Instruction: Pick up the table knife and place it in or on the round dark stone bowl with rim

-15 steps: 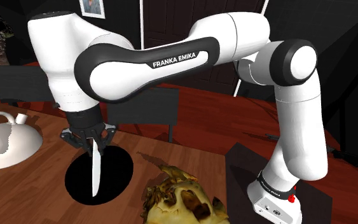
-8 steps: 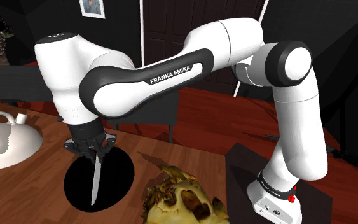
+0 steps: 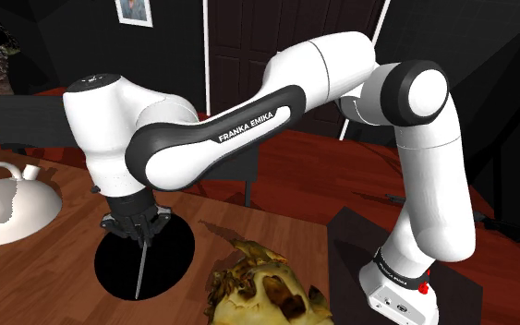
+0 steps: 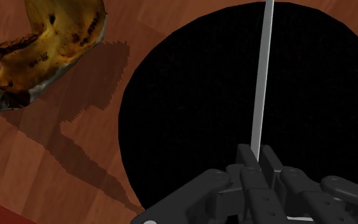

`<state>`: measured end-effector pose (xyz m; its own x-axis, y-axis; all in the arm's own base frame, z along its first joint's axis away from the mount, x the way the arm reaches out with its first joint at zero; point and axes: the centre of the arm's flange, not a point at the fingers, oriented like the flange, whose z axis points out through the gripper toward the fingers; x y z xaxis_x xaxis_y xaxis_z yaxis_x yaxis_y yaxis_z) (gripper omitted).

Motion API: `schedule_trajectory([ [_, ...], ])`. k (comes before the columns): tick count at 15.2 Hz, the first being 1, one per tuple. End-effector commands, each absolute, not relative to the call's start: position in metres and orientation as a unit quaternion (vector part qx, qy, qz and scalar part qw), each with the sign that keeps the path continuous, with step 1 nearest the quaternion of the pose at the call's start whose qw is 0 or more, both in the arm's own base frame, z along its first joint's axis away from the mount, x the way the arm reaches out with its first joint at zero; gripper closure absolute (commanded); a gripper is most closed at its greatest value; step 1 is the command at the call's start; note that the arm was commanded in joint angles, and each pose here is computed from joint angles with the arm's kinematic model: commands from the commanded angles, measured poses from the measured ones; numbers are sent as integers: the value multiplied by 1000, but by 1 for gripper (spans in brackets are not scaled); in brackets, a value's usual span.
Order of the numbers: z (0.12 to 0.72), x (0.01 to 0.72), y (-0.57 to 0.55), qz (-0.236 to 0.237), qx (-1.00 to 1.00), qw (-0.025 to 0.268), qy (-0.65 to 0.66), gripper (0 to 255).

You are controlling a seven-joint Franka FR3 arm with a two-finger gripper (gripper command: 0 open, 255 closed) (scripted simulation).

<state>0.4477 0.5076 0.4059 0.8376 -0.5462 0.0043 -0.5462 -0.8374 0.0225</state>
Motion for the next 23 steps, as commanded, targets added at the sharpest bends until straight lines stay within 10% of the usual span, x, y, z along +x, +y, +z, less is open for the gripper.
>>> schedule_trajectory([
  [1,404,447,508,-2,959,12,-285,255],
  [5,404,447,508,-2,959,12,-285,255],
  [6,404,447,508,-2,959,12,-285,0],
  [23,454,448,509,-2,959,12,-285,0],
])
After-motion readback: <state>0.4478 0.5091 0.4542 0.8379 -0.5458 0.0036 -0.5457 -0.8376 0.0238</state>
